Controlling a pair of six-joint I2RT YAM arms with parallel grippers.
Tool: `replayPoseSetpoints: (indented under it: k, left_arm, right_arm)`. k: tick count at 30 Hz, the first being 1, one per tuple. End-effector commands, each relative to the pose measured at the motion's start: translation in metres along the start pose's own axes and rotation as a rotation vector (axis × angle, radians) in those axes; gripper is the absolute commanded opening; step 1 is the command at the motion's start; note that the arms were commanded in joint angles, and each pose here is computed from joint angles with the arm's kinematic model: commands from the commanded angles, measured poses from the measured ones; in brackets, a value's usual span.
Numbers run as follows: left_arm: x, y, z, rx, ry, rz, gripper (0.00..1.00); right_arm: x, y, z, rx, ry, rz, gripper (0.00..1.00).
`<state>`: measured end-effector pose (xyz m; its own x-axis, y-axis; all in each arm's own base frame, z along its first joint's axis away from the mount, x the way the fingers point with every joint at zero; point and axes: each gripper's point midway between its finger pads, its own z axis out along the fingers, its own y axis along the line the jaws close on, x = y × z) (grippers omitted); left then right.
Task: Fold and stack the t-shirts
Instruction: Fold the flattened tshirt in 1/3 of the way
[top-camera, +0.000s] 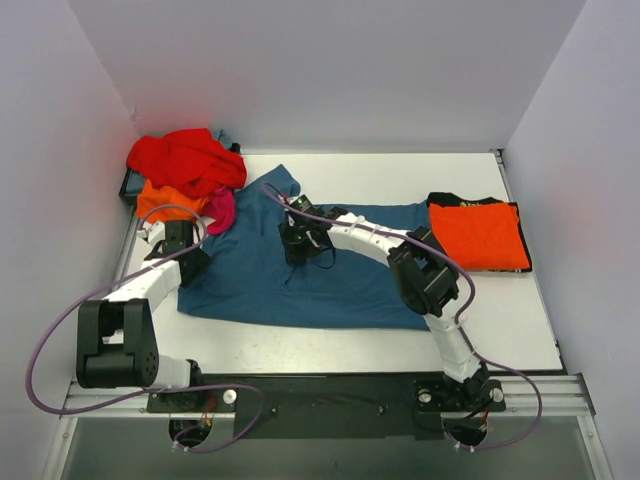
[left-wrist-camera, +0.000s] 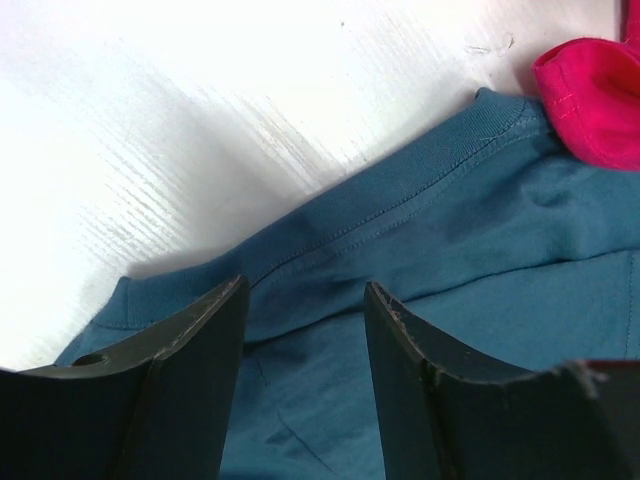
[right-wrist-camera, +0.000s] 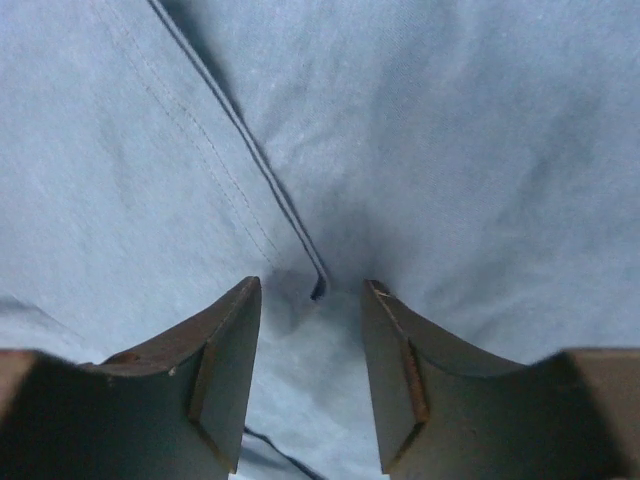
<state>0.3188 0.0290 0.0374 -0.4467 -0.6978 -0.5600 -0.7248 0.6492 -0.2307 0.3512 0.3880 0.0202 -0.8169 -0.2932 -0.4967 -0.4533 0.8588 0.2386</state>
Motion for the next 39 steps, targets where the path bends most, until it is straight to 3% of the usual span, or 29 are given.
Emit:
replayPoseSetpoints:
  k: [1,6,10,12,14,15,17,23,28,39]
  left_arm:
    - [-0.028,-0.01,-0.021,0.019,-0.09,0.002,0.61]
    - [-0.04,-0.022,-0.053,0.076,-0.178,0.025,0.63]
    - [-0.029,-0.041,-0.072,0.146,-0.176,0.084,0.61]
    - [-0.014,-0.061,-0.08,0.218,-0.16,0.126,0.55]
    - [0.001,-0.08,-0.084,0.284,-0.137,0.161,0.42]
    - [0.014,-0.089,-0.085,0.316,-0.109,0.19,0.25]
    - [0.031,-0.101,-0.082,0.348,-0.065,0.219,0.0]
    - [0.077,-0.097,-0.065,0.311,0.068,0.264,0.0]
    - [0.106,-0.064,-0.055,0.186,0.18,0.266,0.0]
    - [0.13,0.009,-0.052,0.009,0.232,0.19,0.0]
  right_arm:
    - [-0.022,0.002,-0.038,-0.029,-0.069,0.025,0.46]
    - [-0.021,-0.005,-0.069,-0.016,-0.103,0.026,0.44]
    - [0.007,-0.026,-0.093,0.055,-0.109,0.04,0.3]
    - [0.025,-0.04,-0.108,0.091,-0.121,0.06,0.2]
    - [0.047,-0.052,-0.12,0.125,-0.115,0.08,0.08]
    - [0.048,-0.055,-0.13,0.132,-0.132,0.09,0.0]
    - [0.086,-0.083,-0.135,0.243,-0.067,0.124,0.0]
    - [0.147,-0.119,-0.153,0.364,0.008,0.259,0.0]
    - [0.175,-0.142,-0.156,0.47,0.059,0.346,0.0]
    - [0.241,-0.159,-0.16,0.573,0.17,0.5,0.0]
